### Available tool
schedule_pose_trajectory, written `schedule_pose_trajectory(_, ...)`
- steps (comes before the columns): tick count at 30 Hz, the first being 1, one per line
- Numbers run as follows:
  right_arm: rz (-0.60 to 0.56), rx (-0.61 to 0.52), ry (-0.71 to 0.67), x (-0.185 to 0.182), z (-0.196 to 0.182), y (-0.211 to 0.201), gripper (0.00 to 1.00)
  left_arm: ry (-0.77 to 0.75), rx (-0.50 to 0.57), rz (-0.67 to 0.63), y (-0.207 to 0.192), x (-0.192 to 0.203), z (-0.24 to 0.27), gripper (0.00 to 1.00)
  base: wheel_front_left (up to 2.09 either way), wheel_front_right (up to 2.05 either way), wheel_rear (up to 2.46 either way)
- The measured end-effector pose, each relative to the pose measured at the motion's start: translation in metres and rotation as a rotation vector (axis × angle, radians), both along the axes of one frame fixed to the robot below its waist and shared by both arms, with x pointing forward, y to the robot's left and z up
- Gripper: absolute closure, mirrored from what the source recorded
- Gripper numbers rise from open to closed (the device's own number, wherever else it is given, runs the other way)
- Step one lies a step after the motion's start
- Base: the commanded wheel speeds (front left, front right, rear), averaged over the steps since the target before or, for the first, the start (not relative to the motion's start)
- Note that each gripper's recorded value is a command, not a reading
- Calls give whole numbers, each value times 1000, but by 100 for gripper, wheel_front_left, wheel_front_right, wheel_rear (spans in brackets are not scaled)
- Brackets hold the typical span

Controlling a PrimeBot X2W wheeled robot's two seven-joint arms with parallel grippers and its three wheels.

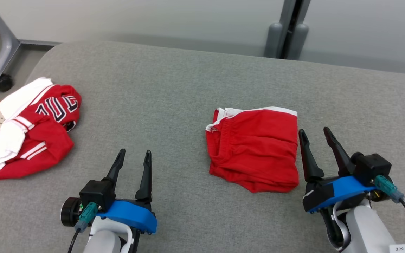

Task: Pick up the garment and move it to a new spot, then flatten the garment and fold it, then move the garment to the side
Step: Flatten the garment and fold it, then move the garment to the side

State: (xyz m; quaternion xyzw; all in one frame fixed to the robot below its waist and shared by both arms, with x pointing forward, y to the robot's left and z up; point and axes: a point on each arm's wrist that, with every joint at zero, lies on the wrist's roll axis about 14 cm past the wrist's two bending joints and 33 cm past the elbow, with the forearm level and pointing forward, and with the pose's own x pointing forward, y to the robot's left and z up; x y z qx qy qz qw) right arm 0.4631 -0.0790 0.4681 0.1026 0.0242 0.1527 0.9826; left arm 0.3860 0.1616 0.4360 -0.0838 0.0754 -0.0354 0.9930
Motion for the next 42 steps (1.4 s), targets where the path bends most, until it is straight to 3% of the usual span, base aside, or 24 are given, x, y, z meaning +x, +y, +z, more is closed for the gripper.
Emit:
schedule_pose_trajectory(10, -137, -78, 30, -37, -11, -57, 0, -26, 46, -53, -14, -12, 6, 0, 0, 0, 0)
schedule_pose_trajectory(15, -174, -65, 84, -62, -25, -71, 0, -7, 30, -64, -21, -31, 0, 0, 0, 0, 0)
schedule_pose_trajectory(20, -170, -59, 87, -65, -26, -69, 0, -15, 18, -77, -28, -32, 2, 0, 0, 0, 0)
schedule_pose_trajectory(28, -153, -55, 88, -54, -28, -62, 0, -18, 32, -96, -30, -24, 3, 0, 0, 0, 0)
schedule_pose_trajectory(34, -88, -47, 69, -17, -23, -36, 0, 14, 28, -107, -31, -20, -8, 0, 0, 0, 0)
schedule_pose_trajectory(38, -10, -73, 125, 11, -43, -6, 0, 43, 21, -88, -24, -18, -16, 0, 0, 0, 0)
schedule_pose_trajectory(42, 55, -128, 256, 11, -84, 14, 0, 74, 25, -50, -11, -22, -25, 0, 0, 0, 0)
